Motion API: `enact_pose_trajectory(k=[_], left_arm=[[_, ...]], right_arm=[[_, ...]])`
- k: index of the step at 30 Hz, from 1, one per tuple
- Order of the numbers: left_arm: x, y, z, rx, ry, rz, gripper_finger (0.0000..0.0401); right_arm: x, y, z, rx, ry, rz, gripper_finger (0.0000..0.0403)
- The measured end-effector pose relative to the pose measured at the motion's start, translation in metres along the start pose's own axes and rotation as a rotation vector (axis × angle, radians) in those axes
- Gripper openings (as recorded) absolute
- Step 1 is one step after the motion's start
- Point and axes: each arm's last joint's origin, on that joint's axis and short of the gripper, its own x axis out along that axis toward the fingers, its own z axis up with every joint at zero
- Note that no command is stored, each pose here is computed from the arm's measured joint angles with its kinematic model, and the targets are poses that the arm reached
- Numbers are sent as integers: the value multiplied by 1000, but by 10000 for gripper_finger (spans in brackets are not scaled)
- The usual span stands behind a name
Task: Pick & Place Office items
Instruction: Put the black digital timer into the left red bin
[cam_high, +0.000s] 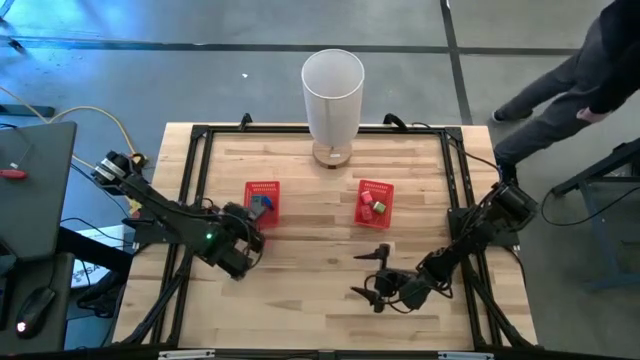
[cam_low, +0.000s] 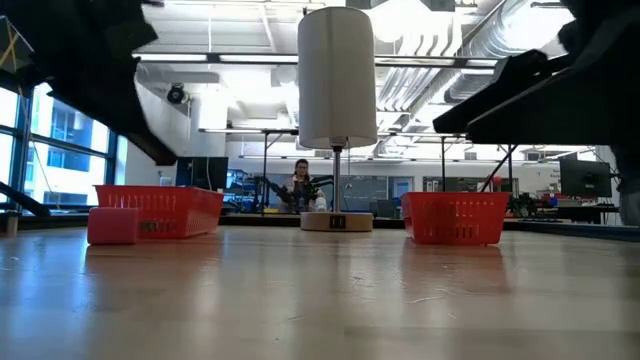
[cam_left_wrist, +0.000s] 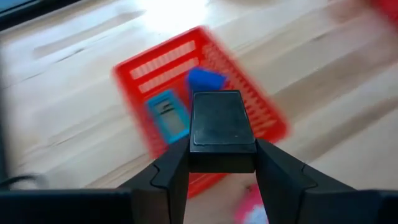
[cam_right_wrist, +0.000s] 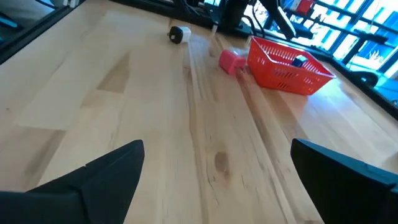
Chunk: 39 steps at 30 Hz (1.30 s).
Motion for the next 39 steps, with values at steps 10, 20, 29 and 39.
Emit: enact_pose_trajectory(k=[10, 20, 29, 39], left_arm=[[21, 3, 3, 14, 79, 169, 141], [32, 2, 10, 23, 86, 211, 141], [34, 1, 12, 21, 90, 203, 141], [43, -3, 19, 8, 103, 181, 141]], right_arm=[[9, -7, -1, 52, 34, 47, 394], [9, -7, -2, 70, 41, 60, 394], [11, -9, -2, 70, 44, 52, 394], [11, -9, -2, 60, 48, 52, 394]])
